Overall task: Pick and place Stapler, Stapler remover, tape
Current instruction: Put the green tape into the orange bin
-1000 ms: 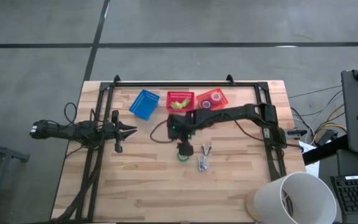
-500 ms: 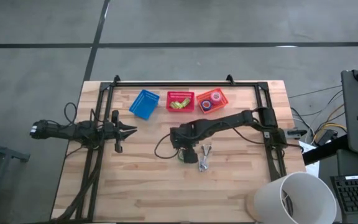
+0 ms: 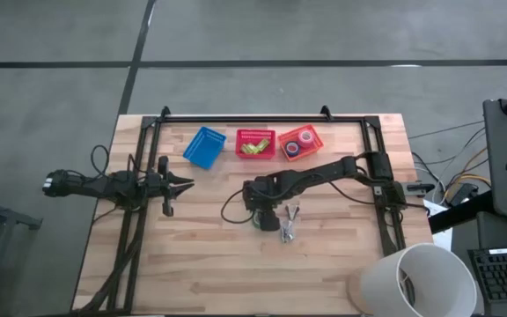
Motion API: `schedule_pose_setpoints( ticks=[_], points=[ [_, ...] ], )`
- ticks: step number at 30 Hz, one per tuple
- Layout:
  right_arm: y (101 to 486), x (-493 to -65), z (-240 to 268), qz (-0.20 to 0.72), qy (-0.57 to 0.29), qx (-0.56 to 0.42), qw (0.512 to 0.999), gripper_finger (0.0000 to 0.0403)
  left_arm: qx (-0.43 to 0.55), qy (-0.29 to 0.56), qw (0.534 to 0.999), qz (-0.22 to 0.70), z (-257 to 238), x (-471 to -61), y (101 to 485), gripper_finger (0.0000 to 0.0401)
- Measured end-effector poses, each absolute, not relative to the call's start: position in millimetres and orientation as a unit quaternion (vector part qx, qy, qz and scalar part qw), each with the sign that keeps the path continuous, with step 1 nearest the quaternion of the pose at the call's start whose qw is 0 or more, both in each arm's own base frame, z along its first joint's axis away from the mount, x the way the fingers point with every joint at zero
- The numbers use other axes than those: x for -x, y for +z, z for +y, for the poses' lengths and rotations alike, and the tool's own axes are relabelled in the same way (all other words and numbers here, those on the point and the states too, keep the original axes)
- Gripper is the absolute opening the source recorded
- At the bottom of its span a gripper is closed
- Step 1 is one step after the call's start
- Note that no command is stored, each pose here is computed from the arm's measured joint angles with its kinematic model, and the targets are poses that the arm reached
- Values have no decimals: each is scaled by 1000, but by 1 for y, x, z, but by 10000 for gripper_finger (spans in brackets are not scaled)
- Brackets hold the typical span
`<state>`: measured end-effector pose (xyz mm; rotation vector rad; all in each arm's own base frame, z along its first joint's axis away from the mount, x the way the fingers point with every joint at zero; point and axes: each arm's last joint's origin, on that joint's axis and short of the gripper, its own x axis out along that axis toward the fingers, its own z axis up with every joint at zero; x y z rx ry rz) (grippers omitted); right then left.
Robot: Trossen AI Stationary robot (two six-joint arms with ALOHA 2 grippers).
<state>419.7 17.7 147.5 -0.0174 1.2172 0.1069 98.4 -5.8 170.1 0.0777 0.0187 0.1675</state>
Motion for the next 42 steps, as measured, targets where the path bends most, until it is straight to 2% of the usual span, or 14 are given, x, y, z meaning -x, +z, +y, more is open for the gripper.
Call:
schedule_pose_setpoints(
  ticks=[13, 17, 26, 33, 37, 42],
  points=[
    [149, -419, 16, 576, 60, 23, 815, 68, -39, 83, 996, 9, -6, -98, 170, 51],
    [160, -421, 8, 577, 53, 26, 815, 42, -39, 84, 996, 10, -6, -98, 170, 51],
    [192, -415, -34, 595, 4, 31, 803, 52, -39, 84, 996, 9, -6, -98, 170, 51],
    [219, -396, -84, 586, -101, 3, 804, 46, -39, 84, 996, 9, -6, -98, 170, 51],
    [239, -383, -112, 553, -189, -54, 810, 49, -39, 84, 996, 9, -6, -98, 170, 51],
    [249, -363, -148, 524, -289, -133, 790, 52, -39, 84, 996, 10, -6, -98, 170, 51]
  ],
)
